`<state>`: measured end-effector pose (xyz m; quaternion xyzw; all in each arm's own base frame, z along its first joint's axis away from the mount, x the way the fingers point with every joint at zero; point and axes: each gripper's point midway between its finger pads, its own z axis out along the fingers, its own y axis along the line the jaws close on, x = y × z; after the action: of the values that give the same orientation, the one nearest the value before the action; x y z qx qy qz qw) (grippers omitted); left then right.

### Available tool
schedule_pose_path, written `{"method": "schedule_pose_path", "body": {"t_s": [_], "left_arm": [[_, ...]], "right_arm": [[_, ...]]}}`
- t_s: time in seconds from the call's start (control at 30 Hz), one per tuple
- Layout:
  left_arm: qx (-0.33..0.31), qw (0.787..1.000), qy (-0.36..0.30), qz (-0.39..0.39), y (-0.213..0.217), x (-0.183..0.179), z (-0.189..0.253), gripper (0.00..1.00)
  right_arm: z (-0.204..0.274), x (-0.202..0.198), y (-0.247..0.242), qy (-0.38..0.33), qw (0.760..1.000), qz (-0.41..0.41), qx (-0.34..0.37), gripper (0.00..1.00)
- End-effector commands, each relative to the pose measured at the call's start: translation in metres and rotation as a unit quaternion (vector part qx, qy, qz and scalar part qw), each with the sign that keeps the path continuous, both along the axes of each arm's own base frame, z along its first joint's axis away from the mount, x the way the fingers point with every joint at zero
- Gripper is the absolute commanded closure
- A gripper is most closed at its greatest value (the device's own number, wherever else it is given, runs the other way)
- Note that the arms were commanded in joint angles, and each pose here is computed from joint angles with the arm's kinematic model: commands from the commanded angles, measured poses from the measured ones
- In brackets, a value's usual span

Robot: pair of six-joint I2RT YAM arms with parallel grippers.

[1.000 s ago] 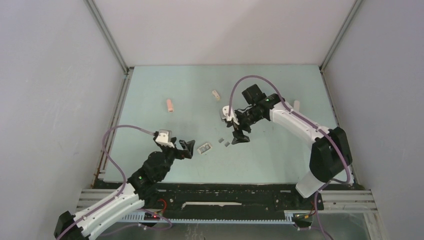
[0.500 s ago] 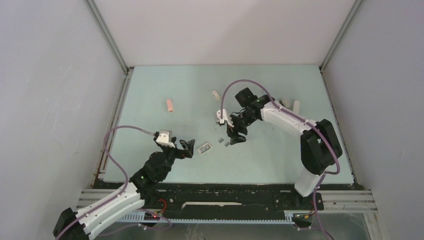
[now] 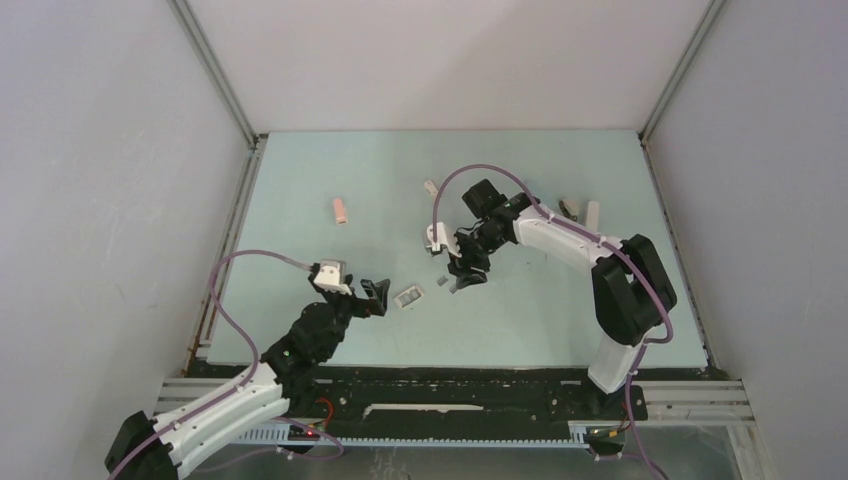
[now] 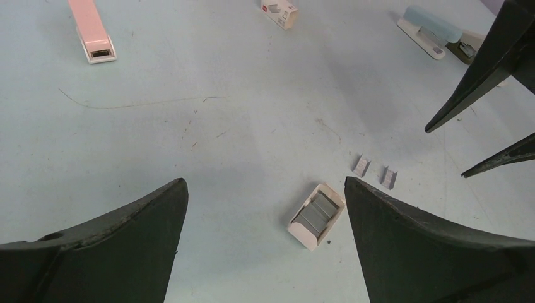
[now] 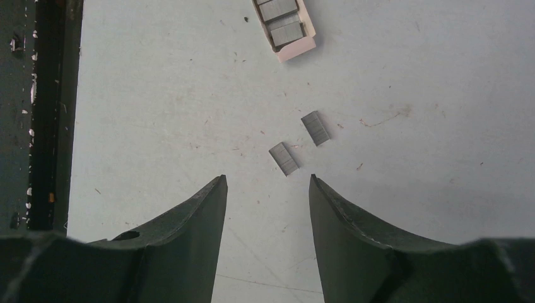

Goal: Unload the staples from the stapler
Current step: Pick up the staple from the center of the board.

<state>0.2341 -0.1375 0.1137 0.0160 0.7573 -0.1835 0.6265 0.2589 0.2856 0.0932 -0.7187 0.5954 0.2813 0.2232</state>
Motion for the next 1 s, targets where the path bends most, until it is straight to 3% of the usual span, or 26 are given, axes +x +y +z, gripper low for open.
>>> {"method": "schedule_pose_path", "body": {"t_s": [0.0, 0.6, 0.97], "left_arm": [[-0.015, 1.000, -0.023, 0.014, 0.003, 0.005, 0.015, 0.00], [-0.016, 0.999, -0.022, 0.017, 0.004, 0.006, 0.015, 0.00], [-0.017, 0.999, -0.022, 0.018, 0.004, 0.006, 0.014, 0.00]], "right_arm": [[0.004, 0.006, 0.006, -0.009, 1.000, -0.005, 0.003, 0.41], [-0.009, 0.004, 0.004, 0.004, 1.000, -0.007, -0.013, 0.46], [-0.023, 0.014, 0.005, -0.009, 0.999, -0.028, -0.038, 0.56]]}}
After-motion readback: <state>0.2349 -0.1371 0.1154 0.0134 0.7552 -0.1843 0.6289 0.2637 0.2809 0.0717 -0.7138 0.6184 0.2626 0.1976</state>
